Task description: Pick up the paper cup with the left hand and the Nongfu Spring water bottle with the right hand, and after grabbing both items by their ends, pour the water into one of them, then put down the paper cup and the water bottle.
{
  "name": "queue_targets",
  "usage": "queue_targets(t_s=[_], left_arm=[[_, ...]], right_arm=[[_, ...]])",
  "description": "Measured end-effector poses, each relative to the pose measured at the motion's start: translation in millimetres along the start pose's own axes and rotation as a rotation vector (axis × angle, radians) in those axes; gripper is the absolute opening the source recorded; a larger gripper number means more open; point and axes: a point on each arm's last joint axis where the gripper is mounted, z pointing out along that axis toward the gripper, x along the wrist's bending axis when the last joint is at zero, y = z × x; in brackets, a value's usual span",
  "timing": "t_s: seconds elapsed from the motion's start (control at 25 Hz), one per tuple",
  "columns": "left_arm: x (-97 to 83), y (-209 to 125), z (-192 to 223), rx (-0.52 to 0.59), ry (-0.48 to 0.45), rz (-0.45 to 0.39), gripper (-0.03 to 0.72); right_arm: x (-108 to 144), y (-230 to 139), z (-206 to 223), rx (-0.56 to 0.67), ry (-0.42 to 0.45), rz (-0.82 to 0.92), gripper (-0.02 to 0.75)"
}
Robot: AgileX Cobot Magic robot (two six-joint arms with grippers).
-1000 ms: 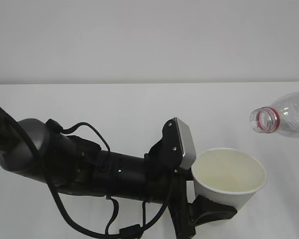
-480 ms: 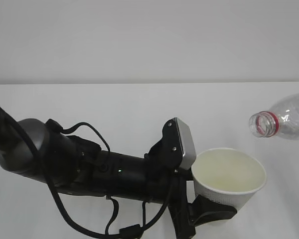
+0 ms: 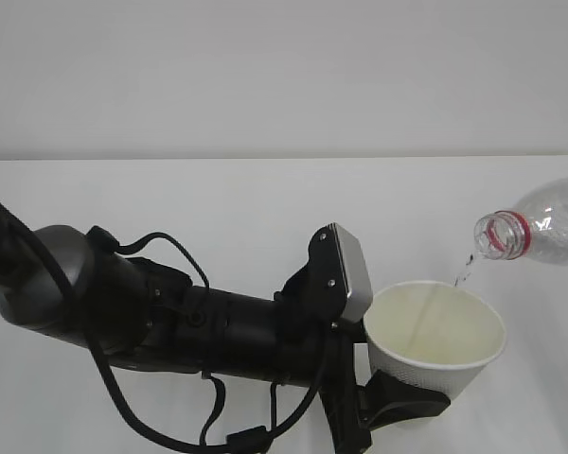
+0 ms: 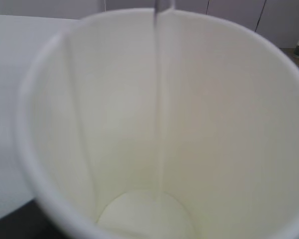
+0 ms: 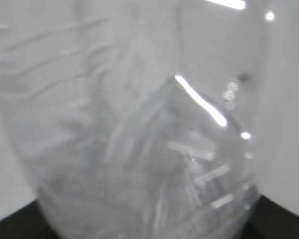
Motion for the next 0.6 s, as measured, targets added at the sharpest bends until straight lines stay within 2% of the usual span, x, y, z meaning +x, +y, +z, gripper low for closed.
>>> queue_targets(t_s=[0.6], left_arm=[[0.0,0.0,0.0,0.0,0.0,0.0,0.513]], right_arm=[[-1.9,-0.4,0.0,0.004,-0.021,-0.009,0.452]])
